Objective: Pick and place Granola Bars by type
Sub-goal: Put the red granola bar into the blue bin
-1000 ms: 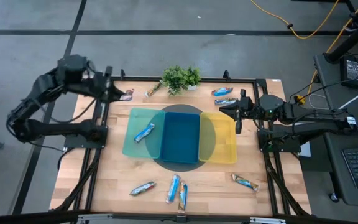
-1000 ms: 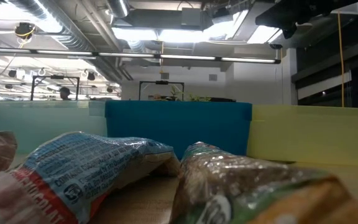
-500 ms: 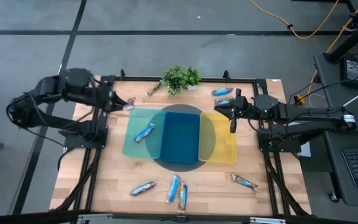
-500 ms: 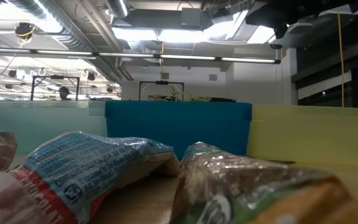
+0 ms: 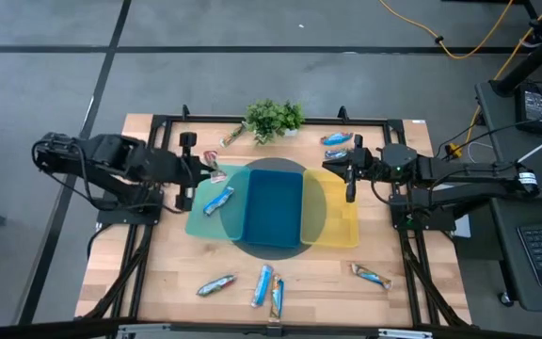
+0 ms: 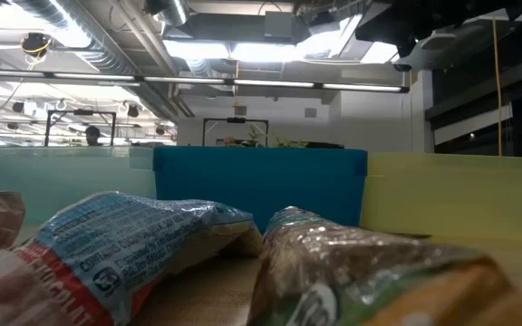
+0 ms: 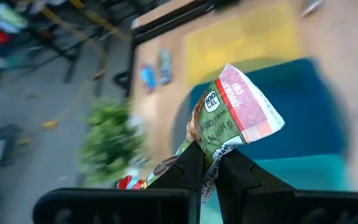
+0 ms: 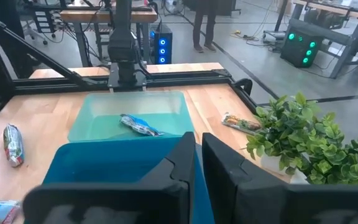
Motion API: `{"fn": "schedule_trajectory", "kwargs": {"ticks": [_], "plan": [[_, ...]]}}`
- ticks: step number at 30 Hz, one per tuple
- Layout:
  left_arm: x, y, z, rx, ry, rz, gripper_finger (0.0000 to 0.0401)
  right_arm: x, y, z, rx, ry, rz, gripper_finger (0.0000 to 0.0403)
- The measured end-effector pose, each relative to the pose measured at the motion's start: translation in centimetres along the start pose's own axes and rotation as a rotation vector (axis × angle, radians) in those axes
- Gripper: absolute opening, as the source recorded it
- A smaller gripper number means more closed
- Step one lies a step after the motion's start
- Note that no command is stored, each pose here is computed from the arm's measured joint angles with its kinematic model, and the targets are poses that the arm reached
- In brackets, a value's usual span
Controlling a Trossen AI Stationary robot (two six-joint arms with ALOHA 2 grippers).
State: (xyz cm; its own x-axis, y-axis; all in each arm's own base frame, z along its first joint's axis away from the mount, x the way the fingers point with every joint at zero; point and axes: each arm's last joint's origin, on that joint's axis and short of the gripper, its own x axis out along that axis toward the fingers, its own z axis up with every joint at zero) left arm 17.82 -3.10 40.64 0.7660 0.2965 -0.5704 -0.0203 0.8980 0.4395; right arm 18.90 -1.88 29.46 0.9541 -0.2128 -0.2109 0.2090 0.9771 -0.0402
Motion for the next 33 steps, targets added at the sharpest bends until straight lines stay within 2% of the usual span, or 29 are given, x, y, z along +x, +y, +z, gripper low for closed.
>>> {"fn": "schedule_trajectory", "kwargs": {"ticks": [6, 11, 20, 28, 33], "plan": [[0.8, -1.2, 0.6, 0.096, 0.055, 0.172, 0.0017, 0.0, 0.0, 0.0, -0.005, 0.0, 0.0, 0.0035], [1.3, -1.8, 0.9, 0.153, 0.085, 0.272, 0.0017, 0.0, 0.0, 0.0, -0.052, 0.0, 0.0, 0.0035], [1.6, -1.8, 0.9, 0.156, 0.093, 0.281, 0.0017, 0.0, -0.4, 0.1, -0.07, -0.014, -0.021, 0.0035], [1.6, -1.8, 1.0, 0.033, 0.067, 0.284, 0.0017, 0.1, -0.6, 0.1, -0.065, -0.013, -0.031, 0.0035], [2.6, -1.2, 1.4, -0.033, 0.047, 0.2, 0.0017, 0.1, -0.6, 0.1, -0.063, -0.013, -0.03, 0.0035]]}}
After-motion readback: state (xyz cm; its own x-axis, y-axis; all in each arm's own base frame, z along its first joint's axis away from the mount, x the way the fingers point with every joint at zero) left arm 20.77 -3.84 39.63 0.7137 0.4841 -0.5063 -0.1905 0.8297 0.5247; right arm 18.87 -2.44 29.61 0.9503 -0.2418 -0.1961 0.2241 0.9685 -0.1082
